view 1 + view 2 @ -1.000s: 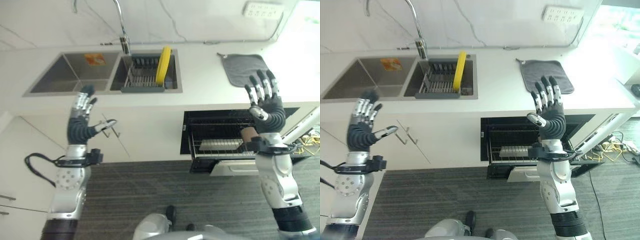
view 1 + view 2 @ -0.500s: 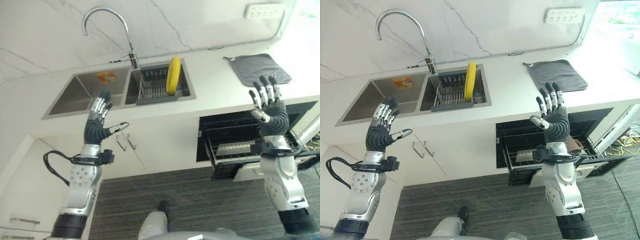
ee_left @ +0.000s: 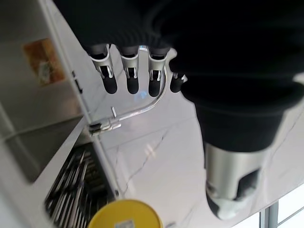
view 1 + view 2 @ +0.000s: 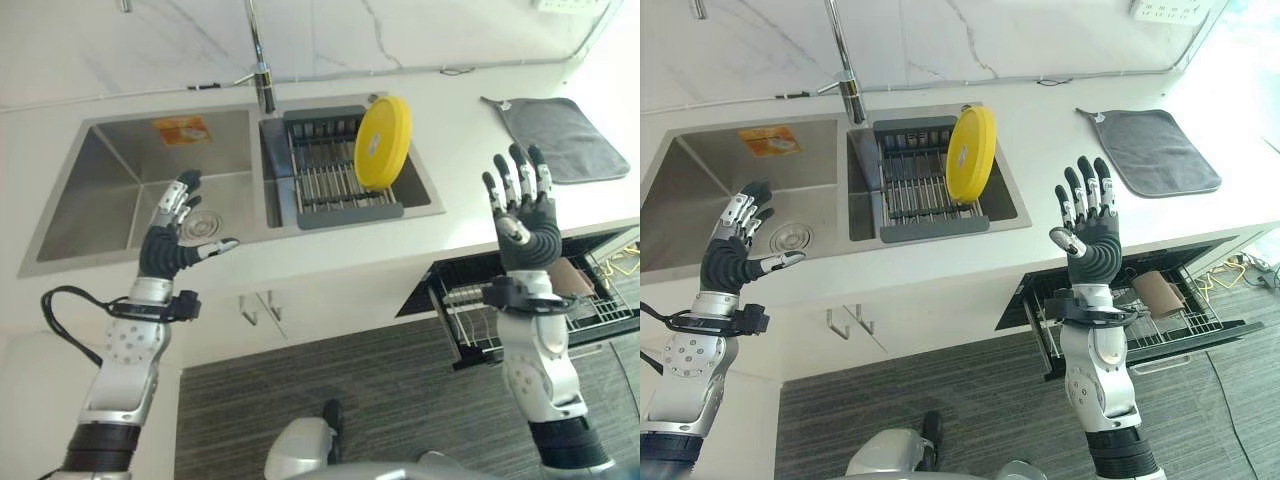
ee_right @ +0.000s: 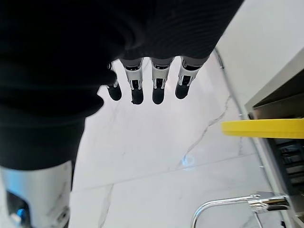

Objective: Place the dishes in the dishwasher.

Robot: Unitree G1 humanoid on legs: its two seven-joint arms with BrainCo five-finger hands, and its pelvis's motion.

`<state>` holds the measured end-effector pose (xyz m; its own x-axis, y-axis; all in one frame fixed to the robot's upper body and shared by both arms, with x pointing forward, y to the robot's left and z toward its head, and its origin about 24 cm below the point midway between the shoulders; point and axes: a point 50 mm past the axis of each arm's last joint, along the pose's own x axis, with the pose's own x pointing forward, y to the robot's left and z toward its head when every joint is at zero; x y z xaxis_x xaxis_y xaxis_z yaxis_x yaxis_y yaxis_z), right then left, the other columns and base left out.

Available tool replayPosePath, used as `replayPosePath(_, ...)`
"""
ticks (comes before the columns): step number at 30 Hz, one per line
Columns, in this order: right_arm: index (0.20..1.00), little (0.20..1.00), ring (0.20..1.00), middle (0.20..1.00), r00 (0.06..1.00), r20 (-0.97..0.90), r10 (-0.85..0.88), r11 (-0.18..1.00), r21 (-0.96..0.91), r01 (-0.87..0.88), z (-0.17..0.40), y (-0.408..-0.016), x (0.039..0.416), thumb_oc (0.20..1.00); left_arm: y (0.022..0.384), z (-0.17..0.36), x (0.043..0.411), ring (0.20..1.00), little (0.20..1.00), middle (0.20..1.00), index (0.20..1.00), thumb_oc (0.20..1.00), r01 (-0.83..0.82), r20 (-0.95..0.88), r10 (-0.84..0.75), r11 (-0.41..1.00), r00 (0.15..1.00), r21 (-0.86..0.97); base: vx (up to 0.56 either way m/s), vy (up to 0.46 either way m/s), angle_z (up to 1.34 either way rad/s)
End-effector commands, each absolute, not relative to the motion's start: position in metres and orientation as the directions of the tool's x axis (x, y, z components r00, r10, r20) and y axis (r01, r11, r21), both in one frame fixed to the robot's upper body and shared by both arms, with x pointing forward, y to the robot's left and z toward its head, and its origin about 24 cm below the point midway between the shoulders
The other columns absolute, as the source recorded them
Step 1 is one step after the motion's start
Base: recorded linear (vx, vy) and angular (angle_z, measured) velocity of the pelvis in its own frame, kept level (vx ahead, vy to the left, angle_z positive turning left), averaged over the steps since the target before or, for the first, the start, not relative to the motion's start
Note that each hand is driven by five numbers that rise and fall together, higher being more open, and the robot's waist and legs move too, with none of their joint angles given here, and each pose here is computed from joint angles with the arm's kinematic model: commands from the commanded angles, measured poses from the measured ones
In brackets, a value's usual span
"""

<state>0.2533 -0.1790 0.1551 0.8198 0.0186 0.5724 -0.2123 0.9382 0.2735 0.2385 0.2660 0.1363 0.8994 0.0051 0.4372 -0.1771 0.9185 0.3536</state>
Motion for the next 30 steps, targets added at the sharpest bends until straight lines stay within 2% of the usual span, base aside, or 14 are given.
replayPosePath(1,1.0,1.0,1.0,1.0,0.776,0.631,-0.001,0.952,0.238,-0.193,0.167,-0.189,0.251,1.0,0.252,0.15,0.231,1.0,1.0,1.0,1.0,1.0,-0.193,0.521,-0.03,0.909,0.853,0.369,0.03,-0.14,-0.05)
replayPosePath(10,1.0,1.0,1.0,1.0,0.768,0.64,0.014,0.961,0.205,-0.188,0.176,-0.192,0.249,1.0,0.242,0.143,0.234,1.0,1.0,1.0,1.0,1.0,-0.186,0.507,-0.034,0.907,0.861,0.377,0.04,-0.135,-0.1)
replayPosePath(16,1.0,1.0,1.0,1.0,0.768,0.629,0.125,0.951,0.145,-0.273,0.177,-0.182,0.254,1.0,0.242,0.134,0.231,1.0,1.0,1.0,1.0,1.0,-0.219,0.507,0.02,0.916,0.862,0.337,0.02,-0.169,-0.2)
replayPosePath(22,1.0,1.0,1.0,1.0,0.777,0.622,0.095,0.942,0.197,-0.273,0.168,-0.177,0.257,1.0,0.24,0.13,0.236,1.0,1.0,1.0,1.0,1.0,-0.191,0.483,-0.007,0.913,0.876,0.36,0.21,0.13,-0.38)
replayPosePath(30,1.0,1.0,1.0,1.0,0.8,0.588,0.116,0.947,0.179,-0.269,0.162,-0.173,0.253,1.0,0.24,0.133,0.238,1.0,1.0,1.0,1.0,1.0,-0.163,0.472,-0.045,0.906,0.88,0.39,0.08,0.027,-0.21)
